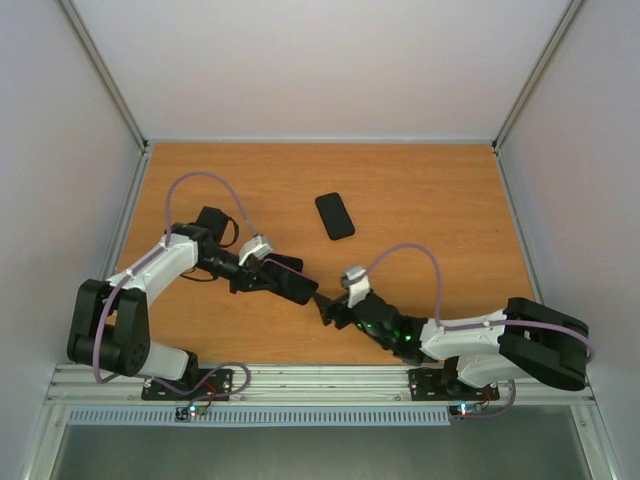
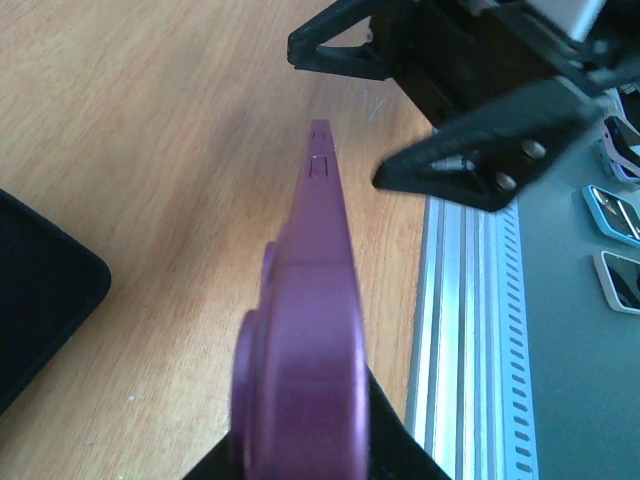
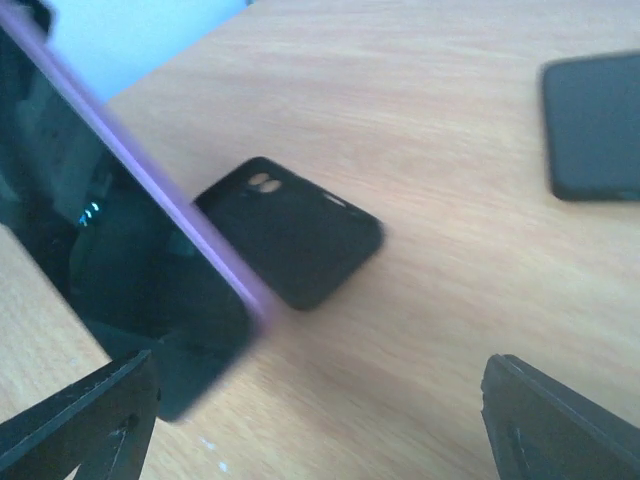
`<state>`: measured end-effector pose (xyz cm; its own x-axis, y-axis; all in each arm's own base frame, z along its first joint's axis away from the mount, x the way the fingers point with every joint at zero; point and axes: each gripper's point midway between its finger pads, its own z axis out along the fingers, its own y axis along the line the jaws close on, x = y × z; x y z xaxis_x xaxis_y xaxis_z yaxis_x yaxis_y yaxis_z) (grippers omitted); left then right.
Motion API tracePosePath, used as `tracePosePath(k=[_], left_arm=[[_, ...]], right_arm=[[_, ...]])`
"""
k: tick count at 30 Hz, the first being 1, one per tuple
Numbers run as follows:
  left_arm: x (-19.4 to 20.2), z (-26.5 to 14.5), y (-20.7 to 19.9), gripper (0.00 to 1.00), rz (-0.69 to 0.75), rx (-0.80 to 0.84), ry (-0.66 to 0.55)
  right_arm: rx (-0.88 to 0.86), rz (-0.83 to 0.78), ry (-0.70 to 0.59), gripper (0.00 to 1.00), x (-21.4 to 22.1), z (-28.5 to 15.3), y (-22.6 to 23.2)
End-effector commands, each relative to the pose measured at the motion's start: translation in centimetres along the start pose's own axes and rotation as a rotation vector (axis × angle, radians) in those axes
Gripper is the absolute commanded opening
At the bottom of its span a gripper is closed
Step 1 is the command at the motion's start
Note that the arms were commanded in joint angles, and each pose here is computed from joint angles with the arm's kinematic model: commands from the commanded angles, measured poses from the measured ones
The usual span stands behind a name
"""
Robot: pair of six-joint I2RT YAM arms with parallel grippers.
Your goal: Put the phone into the phone case
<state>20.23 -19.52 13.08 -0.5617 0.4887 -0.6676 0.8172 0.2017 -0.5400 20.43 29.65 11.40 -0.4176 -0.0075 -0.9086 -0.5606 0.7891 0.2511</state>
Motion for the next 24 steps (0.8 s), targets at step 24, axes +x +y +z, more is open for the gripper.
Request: tracePosePath(k=[24], left_arm=[[-1.9,-0.7,-2.3,0.07,0.104,0.074,-0.103]], right_arm=[[-0.561,0.415,-0.276,0.71,-3.7,-0.4,3.0]])
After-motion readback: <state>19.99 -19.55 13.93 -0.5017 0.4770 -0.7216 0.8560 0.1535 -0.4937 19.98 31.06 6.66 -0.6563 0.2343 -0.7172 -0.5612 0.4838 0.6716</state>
